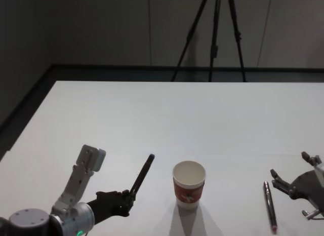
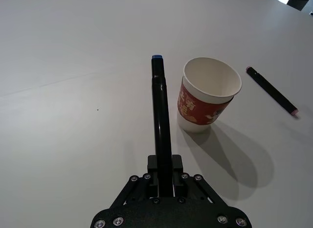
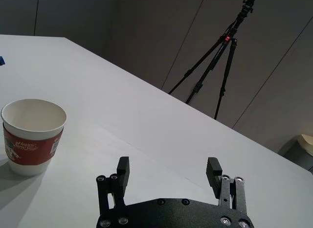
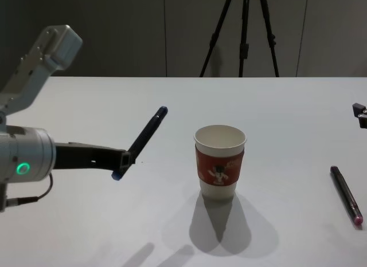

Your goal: Place the pen into the pen holder.

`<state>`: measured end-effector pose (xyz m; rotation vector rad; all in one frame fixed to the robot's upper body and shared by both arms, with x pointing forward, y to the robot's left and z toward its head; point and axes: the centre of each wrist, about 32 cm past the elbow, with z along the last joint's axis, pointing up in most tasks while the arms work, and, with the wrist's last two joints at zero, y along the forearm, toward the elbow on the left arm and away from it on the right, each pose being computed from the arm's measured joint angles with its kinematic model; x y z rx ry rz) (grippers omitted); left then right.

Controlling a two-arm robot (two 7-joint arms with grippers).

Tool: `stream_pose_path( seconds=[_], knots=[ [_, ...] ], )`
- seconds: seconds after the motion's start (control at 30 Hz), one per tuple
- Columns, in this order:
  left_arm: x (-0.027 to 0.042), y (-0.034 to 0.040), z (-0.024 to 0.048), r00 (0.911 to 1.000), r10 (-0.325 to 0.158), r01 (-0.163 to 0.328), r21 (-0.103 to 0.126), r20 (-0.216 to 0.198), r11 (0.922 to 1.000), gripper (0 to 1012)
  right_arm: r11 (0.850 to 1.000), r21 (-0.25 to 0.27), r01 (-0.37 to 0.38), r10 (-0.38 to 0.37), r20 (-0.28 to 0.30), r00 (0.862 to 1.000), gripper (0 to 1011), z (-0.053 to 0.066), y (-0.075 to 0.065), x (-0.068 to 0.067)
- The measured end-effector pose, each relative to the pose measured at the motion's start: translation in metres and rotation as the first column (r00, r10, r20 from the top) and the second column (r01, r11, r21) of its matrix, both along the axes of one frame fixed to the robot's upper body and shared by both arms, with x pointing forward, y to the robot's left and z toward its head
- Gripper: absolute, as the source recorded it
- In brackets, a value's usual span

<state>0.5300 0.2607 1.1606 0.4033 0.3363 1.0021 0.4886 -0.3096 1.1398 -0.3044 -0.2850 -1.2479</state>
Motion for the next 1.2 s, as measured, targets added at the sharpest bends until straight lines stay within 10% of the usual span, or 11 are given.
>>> stream_pose_path(
  seconds=[0.67,1.2],
  knots=[
    [-0.0174,0.0464,0.0188,0.9894,-0.050,0.069,-0.138,0.136,0.9880,163,1.000,0.000,0.000,0.000,0.000,1.000,1001,0.000,0.000,0.000],
    [-0.0309,0.0744,0.0171,0.9788,-0.062,0.108,-0.235,0.195,0.9659,163,1.000,0.000,0.000,0.000,0.000,1.000,1001,0.000,0.000,0.000]
  ],
)
